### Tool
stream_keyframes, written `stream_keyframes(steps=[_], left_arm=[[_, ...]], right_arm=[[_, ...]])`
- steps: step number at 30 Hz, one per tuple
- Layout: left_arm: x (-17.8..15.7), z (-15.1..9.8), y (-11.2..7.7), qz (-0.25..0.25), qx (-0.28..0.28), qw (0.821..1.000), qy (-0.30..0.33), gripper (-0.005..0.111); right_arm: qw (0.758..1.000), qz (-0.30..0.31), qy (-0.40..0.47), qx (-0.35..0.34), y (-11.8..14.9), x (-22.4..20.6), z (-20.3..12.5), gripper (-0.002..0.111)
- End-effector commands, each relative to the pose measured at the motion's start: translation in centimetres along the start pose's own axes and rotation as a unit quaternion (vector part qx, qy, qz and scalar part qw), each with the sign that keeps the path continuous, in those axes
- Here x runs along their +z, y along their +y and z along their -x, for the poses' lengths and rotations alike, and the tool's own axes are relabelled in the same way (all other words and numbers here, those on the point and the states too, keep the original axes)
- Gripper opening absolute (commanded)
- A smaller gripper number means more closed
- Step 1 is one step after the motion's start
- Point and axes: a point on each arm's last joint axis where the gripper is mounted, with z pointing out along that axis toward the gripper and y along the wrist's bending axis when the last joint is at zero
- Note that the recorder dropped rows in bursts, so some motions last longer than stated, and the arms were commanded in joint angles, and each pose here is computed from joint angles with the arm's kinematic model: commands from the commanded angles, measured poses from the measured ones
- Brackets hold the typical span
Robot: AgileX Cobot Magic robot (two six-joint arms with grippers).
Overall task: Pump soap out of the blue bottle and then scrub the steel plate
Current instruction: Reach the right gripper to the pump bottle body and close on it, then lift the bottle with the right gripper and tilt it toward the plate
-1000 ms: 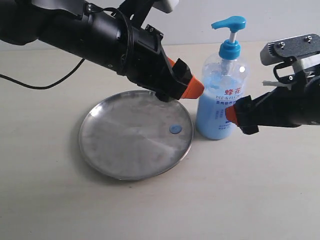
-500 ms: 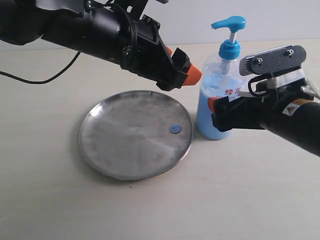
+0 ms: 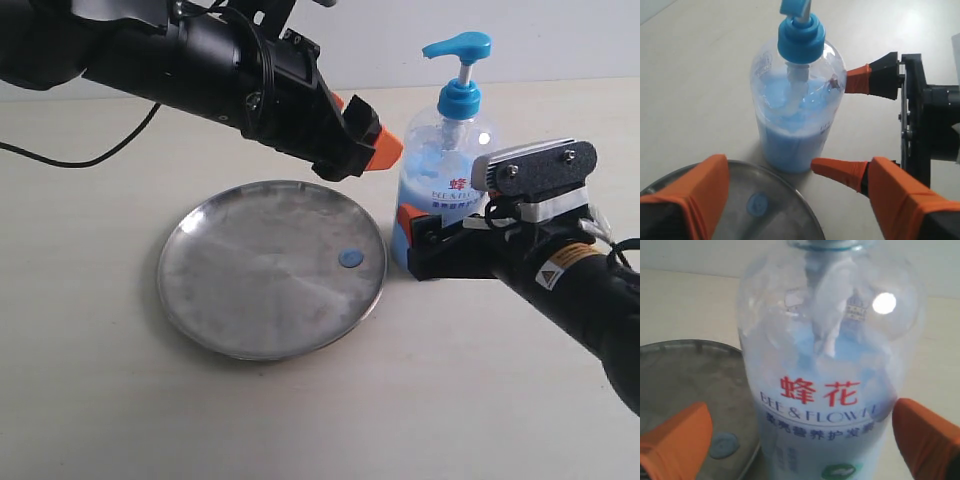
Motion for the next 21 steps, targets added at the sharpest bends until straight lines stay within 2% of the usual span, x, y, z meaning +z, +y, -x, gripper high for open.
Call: stream_keyframes(steps=[1,4,8,12,21], left_arm=[[-0.3,0.5,0.0,0.011,0.001,1.0,-0.015,0.075],[-0.3,0.5,0.0,0.012,0.003,1.0,-0.015,0.075],[-0.3,0.5,0.1,0.013,0.004,1.0,-0.015,0.075],[-0.3,0.5,0.1,0.013,0.004,1.0,-0.015,0.075],[-0.3,0.5,0.0,0.012,0.004,1.0,-0.015,0.075]], right_arm=[[1.0,0.008,-0.027,0.001,0.2,0.6,-1.0,0.094],[0.999,0.006,-0.049,0.002,0.2,1.1,-1.5,0.094],[0.999,-0.028,-0.023,0.012,-0.4,1.7,-2.9,0.094],[1.0,-0.005,-0.024,0.008,0.2,2.8,-3.0,0.094],[0.999,-0.002,-0.049,0.014,0.7,4.7,-2.1,0.094]])
